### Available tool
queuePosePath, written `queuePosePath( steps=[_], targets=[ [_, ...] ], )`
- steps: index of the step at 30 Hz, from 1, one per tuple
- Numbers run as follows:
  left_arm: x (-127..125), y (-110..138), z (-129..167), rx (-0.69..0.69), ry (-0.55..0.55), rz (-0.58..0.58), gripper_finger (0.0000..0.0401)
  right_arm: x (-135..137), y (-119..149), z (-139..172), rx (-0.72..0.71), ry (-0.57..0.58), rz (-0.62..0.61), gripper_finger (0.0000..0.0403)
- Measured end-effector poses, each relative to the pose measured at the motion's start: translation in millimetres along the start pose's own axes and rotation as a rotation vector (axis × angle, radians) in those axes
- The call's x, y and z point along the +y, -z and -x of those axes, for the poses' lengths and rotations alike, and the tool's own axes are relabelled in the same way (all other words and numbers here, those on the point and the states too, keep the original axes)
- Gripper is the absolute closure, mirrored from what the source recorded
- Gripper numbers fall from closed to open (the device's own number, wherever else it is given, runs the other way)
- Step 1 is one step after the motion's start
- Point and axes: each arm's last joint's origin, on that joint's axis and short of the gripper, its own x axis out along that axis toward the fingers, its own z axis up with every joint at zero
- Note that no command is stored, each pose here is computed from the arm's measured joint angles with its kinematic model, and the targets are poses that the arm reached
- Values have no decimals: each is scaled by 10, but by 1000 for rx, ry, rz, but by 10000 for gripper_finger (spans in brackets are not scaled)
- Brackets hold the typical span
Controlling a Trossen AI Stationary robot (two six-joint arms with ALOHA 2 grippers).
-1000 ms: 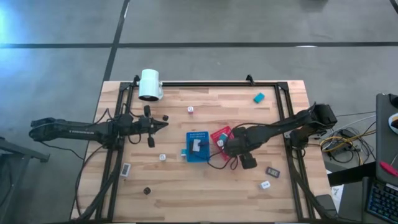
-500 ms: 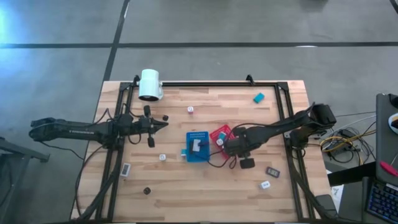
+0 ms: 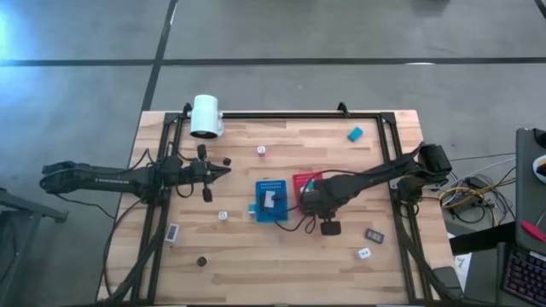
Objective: Sort adapters and digital timers
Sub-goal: Adjust the red bin
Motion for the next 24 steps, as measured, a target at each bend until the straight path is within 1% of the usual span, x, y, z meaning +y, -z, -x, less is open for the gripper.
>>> queuePosePath(
  steps=[4,7,13,20,24],
  targets=[
    [0,0,0,0,0,0,389,20,-35,11,0,-61,-49,385],
    [0,0,0,0,0,0,389,30,-41,-40,26,-96,-81,385],
    [0,1,0,0,0,0,389,35,-54,-127,61,-113,-150,385],
    [-1,1,0,0,0,0,389,41,-90,-107,56,-115,-155,384],
    [0,1,0,0,0,0,389,70,-151,-66,29,-121,-145,368]
  ],
)
